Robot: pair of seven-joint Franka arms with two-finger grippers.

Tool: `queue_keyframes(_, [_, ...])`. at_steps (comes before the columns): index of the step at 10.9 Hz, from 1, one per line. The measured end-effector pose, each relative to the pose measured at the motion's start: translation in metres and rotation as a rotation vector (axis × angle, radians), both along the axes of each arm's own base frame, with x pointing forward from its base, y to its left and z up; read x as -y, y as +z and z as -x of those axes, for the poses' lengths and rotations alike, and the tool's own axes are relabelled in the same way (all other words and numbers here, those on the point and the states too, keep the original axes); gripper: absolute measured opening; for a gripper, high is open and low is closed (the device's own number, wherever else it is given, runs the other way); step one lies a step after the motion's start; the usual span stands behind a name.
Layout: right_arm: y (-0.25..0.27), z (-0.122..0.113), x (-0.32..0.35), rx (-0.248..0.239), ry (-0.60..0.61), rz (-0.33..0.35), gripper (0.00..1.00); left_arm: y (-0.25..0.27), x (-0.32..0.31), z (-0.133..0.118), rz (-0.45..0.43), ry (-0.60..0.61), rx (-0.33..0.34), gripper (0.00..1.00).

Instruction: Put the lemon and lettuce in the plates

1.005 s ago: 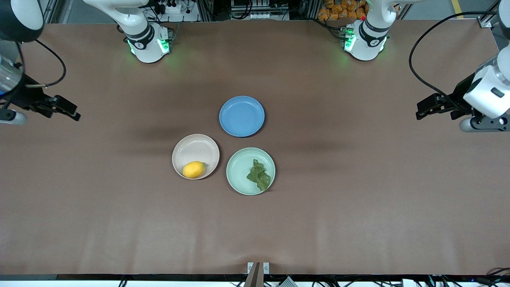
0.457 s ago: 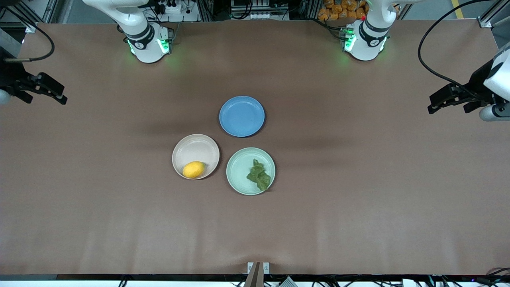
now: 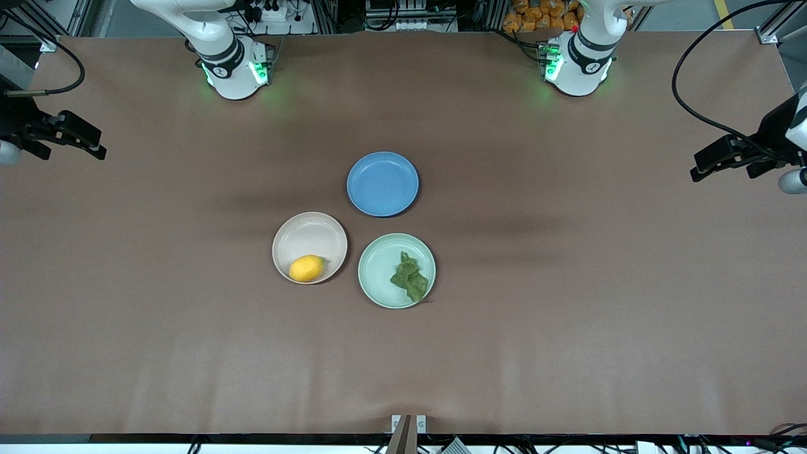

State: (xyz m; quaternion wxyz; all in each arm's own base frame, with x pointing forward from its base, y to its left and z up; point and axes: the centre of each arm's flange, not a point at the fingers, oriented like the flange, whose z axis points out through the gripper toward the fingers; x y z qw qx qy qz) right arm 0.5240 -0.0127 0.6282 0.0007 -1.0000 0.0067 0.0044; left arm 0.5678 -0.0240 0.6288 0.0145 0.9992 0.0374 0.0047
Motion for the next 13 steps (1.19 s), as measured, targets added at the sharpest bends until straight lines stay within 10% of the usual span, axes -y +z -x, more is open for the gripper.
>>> queue_keyframes(13, [0.016, -0.014, 0.000, 0.029, 0.001, 0.003, 1.00, -0.011, 0.006, -0.004, -0.001, -0.011, -0.020, 1.00])
